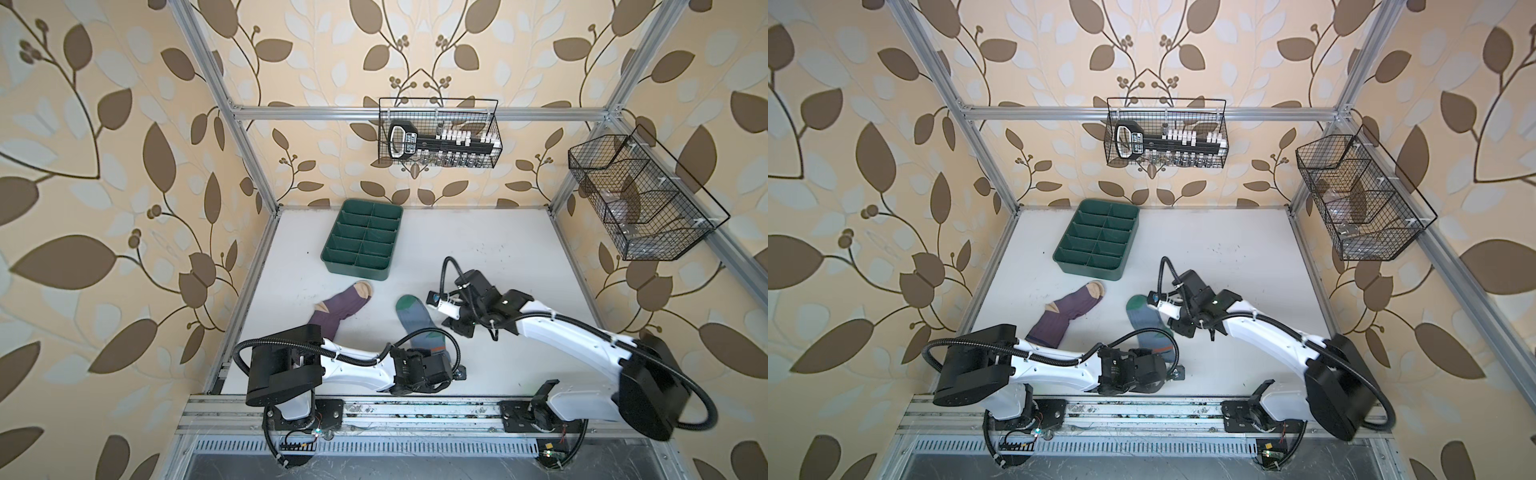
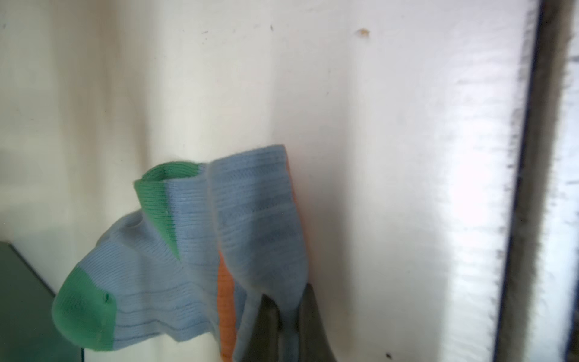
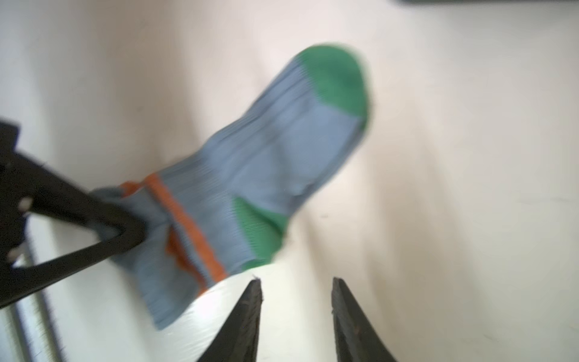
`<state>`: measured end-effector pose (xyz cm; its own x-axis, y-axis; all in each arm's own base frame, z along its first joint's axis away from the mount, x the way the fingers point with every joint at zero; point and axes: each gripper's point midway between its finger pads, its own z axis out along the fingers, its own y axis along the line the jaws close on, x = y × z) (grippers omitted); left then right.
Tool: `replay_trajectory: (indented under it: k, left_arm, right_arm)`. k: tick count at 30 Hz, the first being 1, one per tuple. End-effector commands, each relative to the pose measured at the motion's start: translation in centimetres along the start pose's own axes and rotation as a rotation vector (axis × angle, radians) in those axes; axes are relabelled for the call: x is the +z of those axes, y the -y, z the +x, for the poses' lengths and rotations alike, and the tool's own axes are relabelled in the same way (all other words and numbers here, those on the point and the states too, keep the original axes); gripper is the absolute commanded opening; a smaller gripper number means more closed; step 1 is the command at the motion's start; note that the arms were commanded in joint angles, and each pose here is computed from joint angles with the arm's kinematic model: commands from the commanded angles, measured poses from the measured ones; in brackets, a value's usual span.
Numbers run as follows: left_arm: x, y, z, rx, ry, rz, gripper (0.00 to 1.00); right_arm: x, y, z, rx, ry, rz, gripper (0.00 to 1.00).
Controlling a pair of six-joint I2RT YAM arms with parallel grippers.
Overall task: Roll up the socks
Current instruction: 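Lift the right gripper off and regrasp the roll farther toward the toe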
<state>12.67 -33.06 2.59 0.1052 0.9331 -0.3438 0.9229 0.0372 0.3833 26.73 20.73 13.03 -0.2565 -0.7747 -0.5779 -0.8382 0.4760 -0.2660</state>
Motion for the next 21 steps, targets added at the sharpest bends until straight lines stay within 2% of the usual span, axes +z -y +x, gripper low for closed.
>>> replay_trajectory:
  k: [1, 4, 5, 7, 8, 9, 13, 15, 17, 21]
  left_arm:
    - [-1.3, 2.9, 1.7, 0.017, -0.050, 0.261, 0.00]
    - [-1.5, 3.0, 1.9, -0.047, -0.063, 0.363, 0.00]
    - [-1.6, 3.0, 1.9, -0.065, -0.072, 0.393, 0.00]
    - [-1.5, 2.9, 2.1, -0.113, -0.102, 0.460, 0.00]
    - [-1.3, 2.8, 2.3, -0.132, -0.118, 0.486, 0.00]
    - [-1.2, 2.5, 2.3, -0.154, -0.129, 0.506, 0.00]
    - [-0.7, 1.7, 2.6, -0.225, -0.158, 0.573, 0.00]
    - [-0.5, 1.3, 2.5, -0.251, -0.157, 0.589, 0.00]
    - [-0.2, 1.0, 2.7, -0.273, -0.171, 0.595, 0.00]
    - [0.4, 0.0, 2.8, -0.335, -0.187, 0.616, 0.00]
  right_arm:
    - [-5.7, 8.3, -2.0, 0.215, 0.196, 0.370, 0.39]
    - [-10.9, 10.4, -1.9, 0.365, 0.378, 0.507, 0.41]
    - [-12.1, 10.5, -1.8, 0.399, 0.427, 0.531, 0.41]
    - [-14.5, 10.0, -1.8, 0.463, 0.528, 0.539, 0.47]
    - [-15.4, 9.5, -2.0, 0.493, 0.574, 0.517, 0.53]
    - [-16.6, 8.7, -2.6, 0.505, 0.636, 0.479, 0.54]
    - [-18.8, 4.9, -4.1, 0.433, 0.786, 0.305, 0.50]
    - [-18.6, 2.3, -4.4, 0.309, 0.789, 0.209, 0.48]
    - [-17.1, -0.1, -3.6, 0.162, 0.716, 0.138, 0.47]
    - [-12.1, -3.3, 0.6, -0.046, 0.394, 0.124, 0.47]
